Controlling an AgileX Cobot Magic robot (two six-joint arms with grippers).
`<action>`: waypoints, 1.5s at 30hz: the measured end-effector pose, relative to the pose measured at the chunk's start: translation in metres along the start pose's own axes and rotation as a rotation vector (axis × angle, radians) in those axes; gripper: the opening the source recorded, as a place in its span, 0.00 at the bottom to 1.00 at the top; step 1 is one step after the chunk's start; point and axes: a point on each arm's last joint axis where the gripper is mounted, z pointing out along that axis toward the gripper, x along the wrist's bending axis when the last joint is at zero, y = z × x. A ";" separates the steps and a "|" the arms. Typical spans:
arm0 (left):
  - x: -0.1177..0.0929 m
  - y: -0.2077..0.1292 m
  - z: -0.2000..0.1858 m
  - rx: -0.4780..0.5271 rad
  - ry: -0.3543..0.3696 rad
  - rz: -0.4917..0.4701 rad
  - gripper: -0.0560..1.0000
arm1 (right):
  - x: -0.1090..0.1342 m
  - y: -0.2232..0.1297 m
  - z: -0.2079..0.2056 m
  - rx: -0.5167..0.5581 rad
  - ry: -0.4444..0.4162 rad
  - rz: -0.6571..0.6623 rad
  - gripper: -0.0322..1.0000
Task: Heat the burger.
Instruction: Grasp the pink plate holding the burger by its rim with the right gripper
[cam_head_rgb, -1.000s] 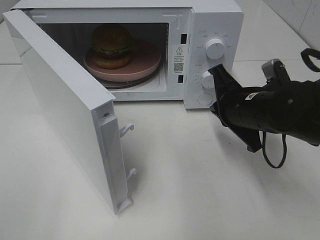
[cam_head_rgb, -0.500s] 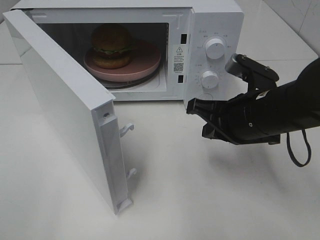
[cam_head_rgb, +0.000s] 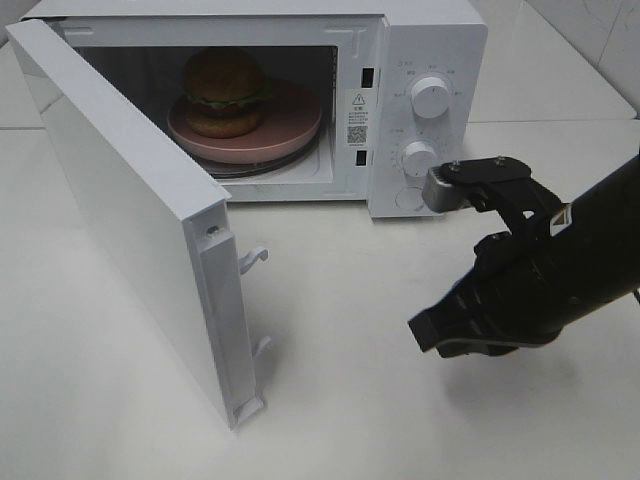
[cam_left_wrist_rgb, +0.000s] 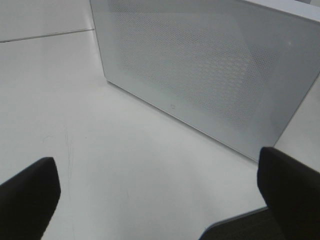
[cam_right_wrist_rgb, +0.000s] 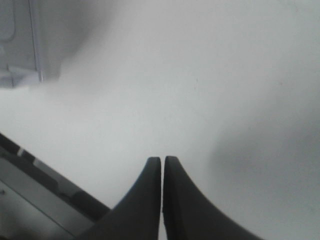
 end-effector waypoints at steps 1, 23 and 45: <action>0.000 0.000 0.000 0.000 0.000 0.000 0.99 | 0.000 0.000 0.000 0.000 0.000 0.000 0.06; 0.000 0.000 0.000 0.000 0.000 0.000 0.99 | 0.011 0.024 -0.046 0.194 0.059 -1.142 0.06; 0.000 0.000 0.000 0.000 0.000 0.000 0.99 | 0.007 0.060 -0.056 0.013 -0.202 -1.509 0.52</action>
